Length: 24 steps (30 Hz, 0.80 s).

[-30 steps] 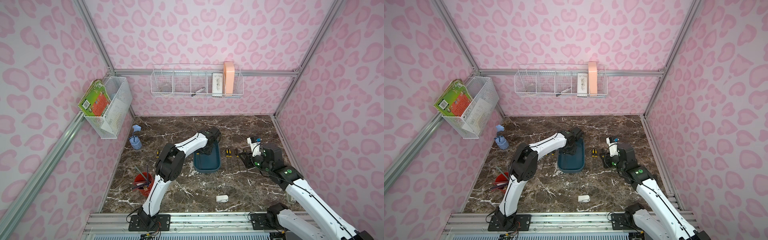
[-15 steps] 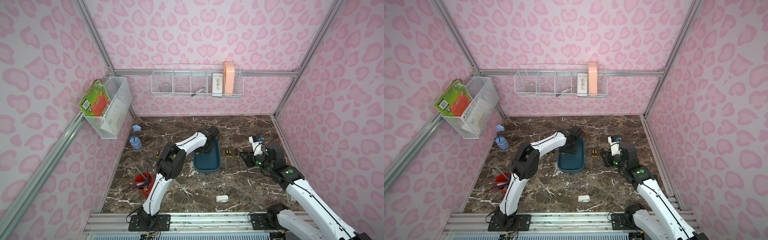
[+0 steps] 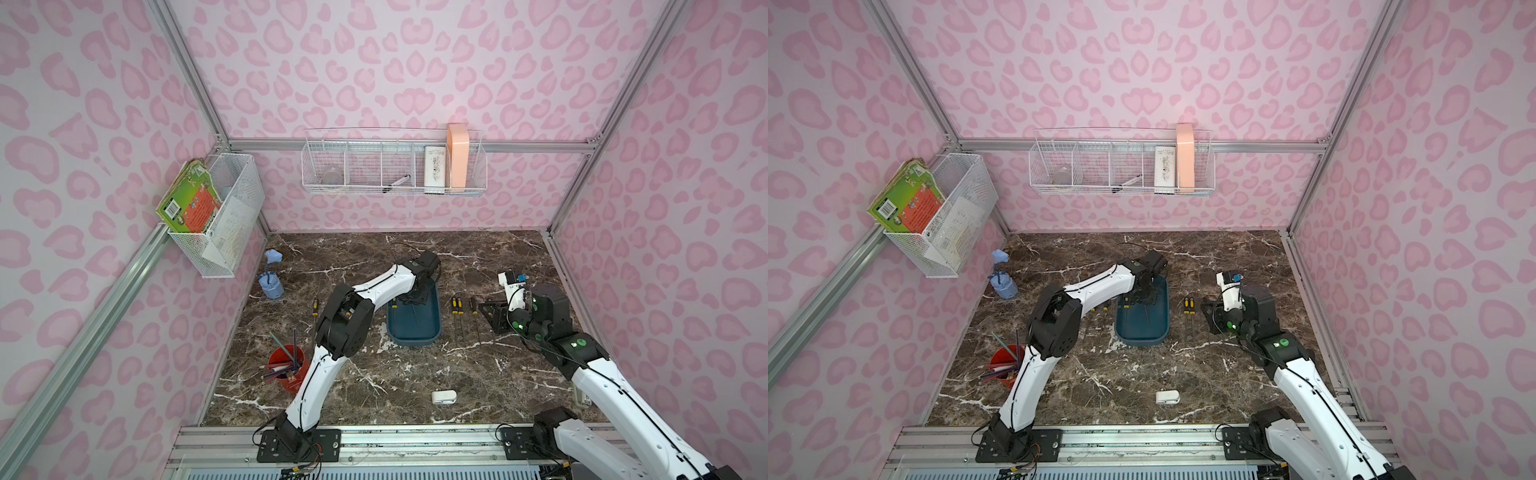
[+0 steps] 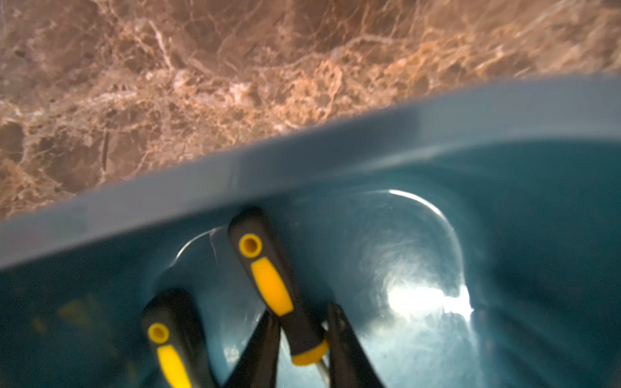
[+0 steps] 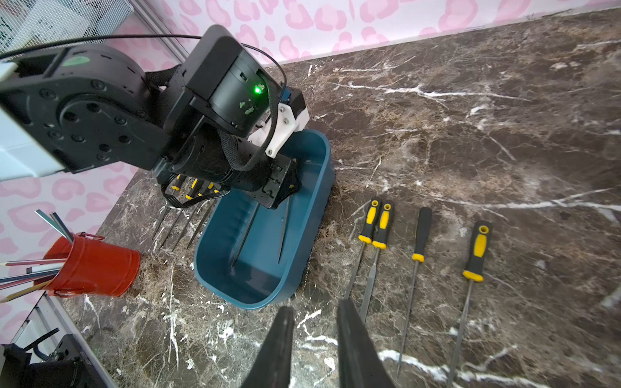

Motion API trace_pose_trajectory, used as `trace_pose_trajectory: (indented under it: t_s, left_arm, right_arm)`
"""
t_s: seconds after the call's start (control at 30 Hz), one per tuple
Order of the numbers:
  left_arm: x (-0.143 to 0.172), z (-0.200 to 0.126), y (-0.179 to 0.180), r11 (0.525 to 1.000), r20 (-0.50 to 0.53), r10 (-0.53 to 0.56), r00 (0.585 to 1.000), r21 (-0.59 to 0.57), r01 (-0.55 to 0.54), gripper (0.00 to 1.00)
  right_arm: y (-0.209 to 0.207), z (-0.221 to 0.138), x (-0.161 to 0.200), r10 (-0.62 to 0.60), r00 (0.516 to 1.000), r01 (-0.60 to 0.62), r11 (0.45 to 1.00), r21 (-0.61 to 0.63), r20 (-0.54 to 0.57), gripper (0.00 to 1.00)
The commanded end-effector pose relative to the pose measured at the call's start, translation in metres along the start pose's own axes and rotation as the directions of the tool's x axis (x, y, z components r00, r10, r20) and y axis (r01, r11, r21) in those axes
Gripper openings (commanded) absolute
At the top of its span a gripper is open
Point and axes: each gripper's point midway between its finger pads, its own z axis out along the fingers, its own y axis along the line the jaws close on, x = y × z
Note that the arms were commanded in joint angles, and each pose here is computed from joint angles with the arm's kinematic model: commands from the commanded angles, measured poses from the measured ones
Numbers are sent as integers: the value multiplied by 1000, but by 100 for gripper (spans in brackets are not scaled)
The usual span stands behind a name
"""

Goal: Take the file tool out of the storage box
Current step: Pick up the file tool from the storage box.

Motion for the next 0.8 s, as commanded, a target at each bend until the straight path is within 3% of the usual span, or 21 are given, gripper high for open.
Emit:
trace_pose_trajectory:
  t_s: [0.0, 0.03, 0.2, 0.33, 0.53, 0.63, 0.77]
  left_arm:
    - [15, 11, -2, 1000, -53, 14, 999, 27, -13, 8]
    - [14, 11, -4, 999, -42, 12, 999, 39, -11, 0]
    - [10, 4, -8, 998, -19, -1, 1000, 69, 2, 0]
    - [-1, -20, -13, 993, 39, -15, 999, 118, 10, 0]
    - [-29, -89, -15, 985, 194, -22, 981, 173, -12, 0]
    - [-43, -128, -17, 969, 304, -50, 951, 244, -27, 0]
    - [-52, -186, -33, 891, 438, -107, 892, 441, -110, 0]
  right_arm:
    - [2, 0, -5, -4, 1000, 4, 1000, -12, 22, 24]
    - [3, 0, -5, -5, 1000, 5, 1000, -13, 22, 24]
    - [3, 1, -3, -2, 1000, 2, 1000, -22, 20, 24]
    - [7, 2, -1, -3, 1000, 4, 999, -47, 21, 23]
    - [13, 1, -2, -3, 999, 6, 996, -84, 36, 22]
    - [19, -2, -3, -5, 998, 11, 993, -114, 55, 22]
    - [35, -8, -6, -14, 996, 32, 980, -196, 92, 22]
